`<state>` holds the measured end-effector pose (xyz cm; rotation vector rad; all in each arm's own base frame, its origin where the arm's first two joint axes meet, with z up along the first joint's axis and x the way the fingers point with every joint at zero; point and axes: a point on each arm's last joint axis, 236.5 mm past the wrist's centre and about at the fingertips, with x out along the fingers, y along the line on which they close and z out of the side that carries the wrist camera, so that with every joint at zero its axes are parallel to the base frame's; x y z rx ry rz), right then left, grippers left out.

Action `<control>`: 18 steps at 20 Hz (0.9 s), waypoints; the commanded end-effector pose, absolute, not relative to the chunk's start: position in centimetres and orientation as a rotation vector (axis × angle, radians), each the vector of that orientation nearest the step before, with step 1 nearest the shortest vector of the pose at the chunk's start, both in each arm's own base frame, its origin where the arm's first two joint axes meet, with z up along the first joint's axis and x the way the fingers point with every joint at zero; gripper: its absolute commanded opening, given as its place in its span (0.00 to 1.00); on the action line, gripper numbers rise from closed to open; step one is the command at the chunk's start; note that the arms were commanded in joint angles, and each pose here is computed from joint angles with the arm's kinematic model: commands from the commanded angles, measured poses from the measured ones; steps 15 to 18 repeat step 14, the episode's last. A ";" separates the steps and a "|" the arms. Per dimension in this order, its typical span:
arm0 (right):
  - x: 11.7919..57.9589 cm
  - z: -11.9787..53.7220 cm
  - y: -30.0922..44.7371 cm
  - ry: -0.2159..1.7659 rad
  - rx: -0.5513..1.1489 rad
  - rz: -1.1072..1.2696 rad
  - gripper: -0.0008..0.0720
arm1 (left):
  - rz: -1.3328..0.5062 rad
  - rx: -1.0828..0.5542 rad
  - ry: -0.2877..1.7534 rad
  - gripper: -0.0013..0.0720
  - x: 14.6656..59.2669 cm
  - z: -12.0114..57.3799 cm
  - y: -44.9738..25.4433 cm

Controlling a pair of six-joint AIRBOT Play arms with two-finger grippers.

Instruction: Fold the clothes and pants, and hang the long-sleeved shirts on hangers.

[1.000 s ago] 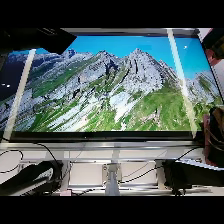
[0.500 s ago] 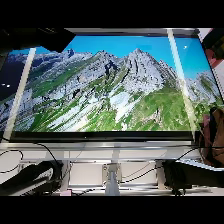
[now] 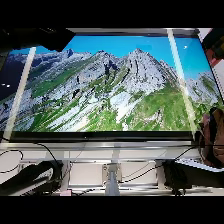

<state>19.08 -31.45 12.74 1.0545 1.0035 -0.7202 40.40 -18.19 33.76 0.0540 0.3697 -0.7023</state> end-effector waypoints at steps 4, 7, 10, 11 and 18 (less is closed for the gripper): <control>34.6 18.2 -19.6 1.019 0.628 -0.266 0.07 | -0.702 0.054 0.370 0.90 40.4 33.7 -18.2; 37.9 19.5 -11.0 1.087 0.407 -0.095 0.07 | -0.702 0.054 0.370 0.90 40.4 33.7 -18.2; 38.6 19.2 -6.3 1.156 0.140 -0.076 0.07 | -0.702 0.054 0.370 0.90 40.4 33.7 -18.2; 38.7 19.1 -6.1 1.168 0.058 -0.111 0.07 | -0.702 0.054 0.370 0.90 40.4 33.7 -18.2; 39.0 19.1 -4.3 1.167 -0.011 -0.089 0.07 | -0.702 0.054 0.370 0.90 40.4 33.7 -18.2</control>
